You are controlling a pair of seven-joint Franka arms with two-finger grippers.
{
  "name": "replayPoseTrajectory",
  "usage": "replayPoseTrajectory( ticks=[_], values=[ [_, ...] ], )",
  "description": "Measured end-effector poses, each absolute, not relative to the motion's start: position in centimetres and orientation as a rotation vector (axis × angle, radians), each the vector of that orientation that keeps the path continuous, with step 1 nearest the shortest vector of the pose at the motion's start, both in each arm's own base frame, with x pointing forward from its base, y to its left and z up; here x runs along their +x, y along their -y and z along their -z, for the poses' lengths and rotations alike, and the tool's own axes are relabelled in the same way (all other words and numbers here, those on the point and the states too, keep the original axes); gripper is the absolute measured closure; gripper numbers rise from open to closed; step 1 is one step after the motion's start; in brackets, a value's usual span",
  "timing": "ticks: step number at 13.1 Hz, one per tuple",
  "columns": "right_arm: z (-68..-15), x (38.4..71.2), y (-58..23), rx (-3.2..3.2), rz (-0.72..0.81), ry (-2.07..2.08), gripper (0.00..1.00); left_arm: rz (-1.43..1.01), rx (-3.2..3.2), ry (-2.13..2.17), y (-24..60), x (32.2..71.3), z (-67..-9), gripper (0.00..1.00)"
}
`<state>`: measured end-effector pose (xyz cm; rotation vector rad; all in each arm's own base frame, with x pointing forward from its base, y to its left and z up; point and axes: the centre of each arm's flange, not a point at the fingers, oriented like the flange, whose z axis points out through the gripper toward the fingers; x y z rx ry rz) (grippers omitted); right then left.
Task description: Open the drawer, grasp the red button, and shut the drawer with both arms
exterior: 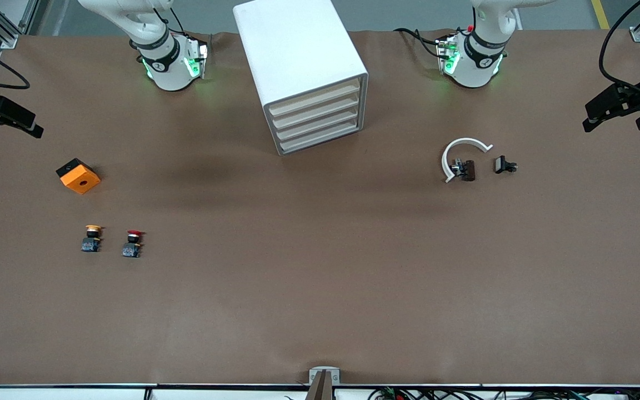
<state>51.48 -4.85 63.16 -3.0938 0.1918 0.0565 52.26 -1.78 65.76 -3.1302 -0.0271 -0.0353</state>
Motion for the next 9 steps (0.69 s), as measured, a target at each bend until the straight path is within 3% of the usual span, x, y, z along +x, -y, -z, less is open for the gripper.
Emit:
replayPoseTrajectory(
  ticks=[9],
  values=[
    [-64.1, 51.0, 4.5, -3.148, -0.023, -0.057, 0.0, 0.031, -3.128, 0.036, 5.4, 52.1, -65.6, 0.0]
  ],
)
